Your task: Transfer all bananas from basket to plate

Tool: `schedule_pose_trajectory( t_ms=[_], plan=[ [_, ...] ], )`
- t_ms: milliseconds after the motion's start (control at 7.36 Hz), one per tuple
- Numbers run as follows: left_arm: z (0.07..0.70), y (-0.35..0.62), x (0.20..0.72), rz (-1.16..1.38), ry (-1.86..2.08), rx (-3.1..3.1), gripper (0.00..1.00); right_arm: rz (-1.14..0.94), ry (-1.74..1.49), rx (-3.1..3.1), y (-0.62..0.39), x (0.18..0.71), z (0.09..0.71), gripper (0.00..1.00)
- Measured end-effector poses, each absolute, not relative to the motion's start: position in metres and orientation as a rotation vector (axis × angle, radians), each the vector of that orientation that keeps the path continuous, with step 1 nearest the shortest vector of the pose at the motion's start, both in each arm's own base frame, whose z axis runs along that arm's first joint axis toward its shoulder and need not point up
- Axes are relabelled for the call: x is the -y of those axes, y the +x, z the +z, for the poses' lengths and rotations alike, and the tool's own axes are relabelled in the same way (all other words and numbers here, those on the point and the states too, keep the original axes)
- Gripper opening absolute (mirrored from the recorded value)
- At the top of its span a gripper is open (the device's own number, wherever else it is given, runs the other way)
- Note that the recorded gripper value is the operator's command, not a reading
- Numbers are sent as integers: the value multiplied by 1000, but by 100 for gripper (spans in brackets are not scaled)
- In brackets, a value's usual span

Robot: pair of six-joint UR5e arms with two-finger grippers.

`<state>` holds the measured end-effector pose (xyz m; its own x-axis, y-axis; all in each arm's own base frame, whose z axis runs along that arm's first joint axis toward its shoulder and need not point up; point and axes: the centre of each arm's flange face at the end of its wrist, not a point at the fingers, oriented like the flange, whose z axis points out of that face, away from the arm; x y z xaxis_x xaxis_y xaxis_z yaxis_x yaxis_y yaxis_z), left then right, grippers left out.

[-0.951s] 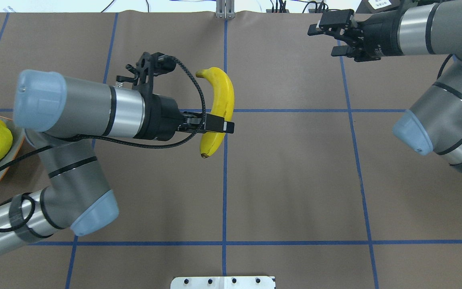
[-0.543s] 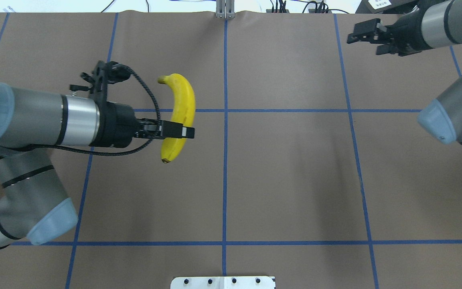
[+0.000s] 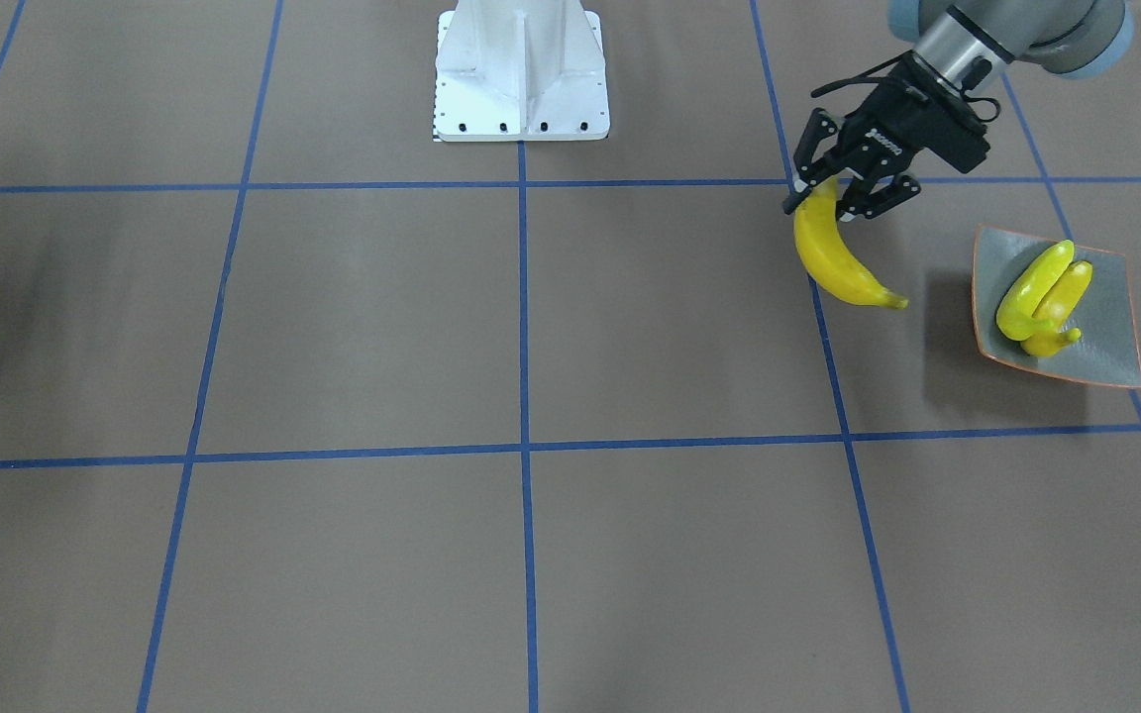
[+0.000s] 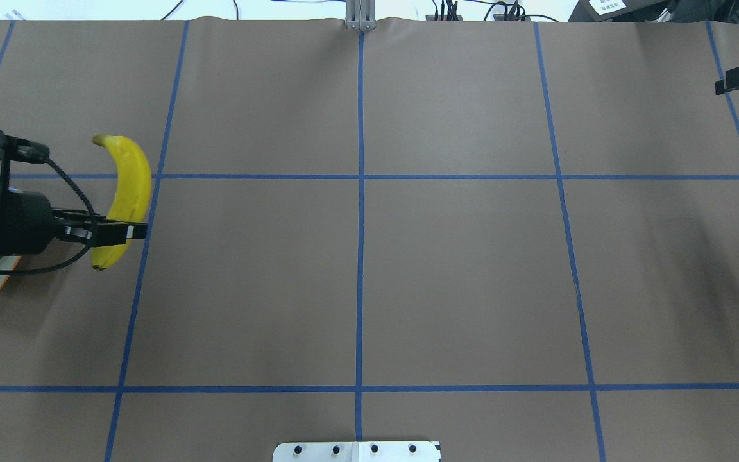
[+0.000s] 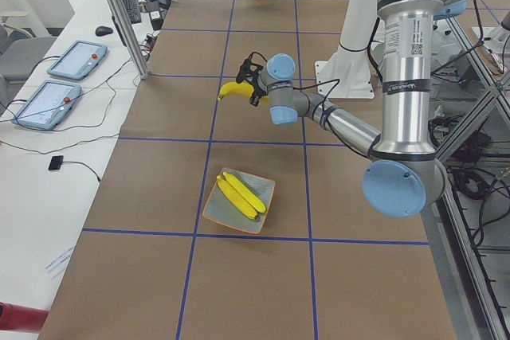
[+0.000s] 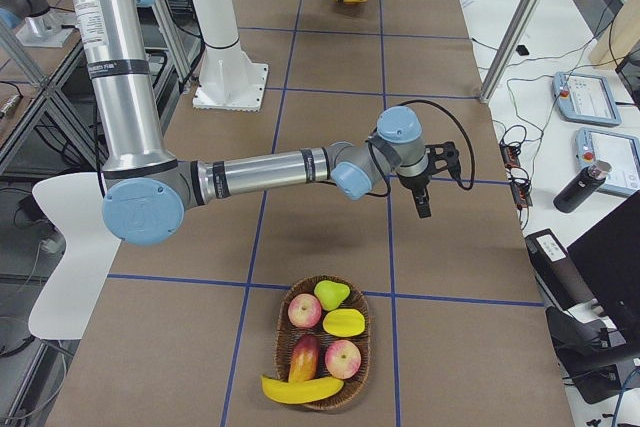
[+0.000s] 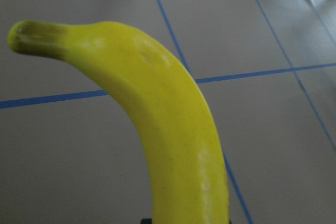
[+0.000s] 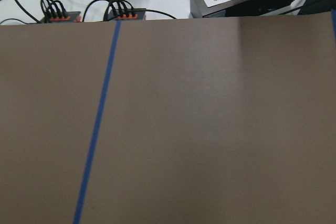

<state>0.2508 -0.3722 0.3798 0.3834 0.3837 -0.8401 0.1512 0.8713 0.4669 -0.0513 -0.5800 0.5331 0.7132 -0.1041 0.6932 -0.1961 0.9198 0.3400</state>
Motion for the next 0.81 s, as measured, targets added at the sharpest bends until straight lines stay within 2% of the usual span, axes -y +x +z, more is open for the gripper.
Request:
schedule_pose_trajectory(
  t_ms=[272,679,815],
  plan=[
    [446,202,357,263,561,-1006,0,-3,409,733,-26,569,569,100],
    [529,156,331,432,578,-770,0,-14,411,724,-21,567,576,100],
    [553,149,328,480,584,-694,6,-14,411,724,-21,567,575,100]
  ],
)
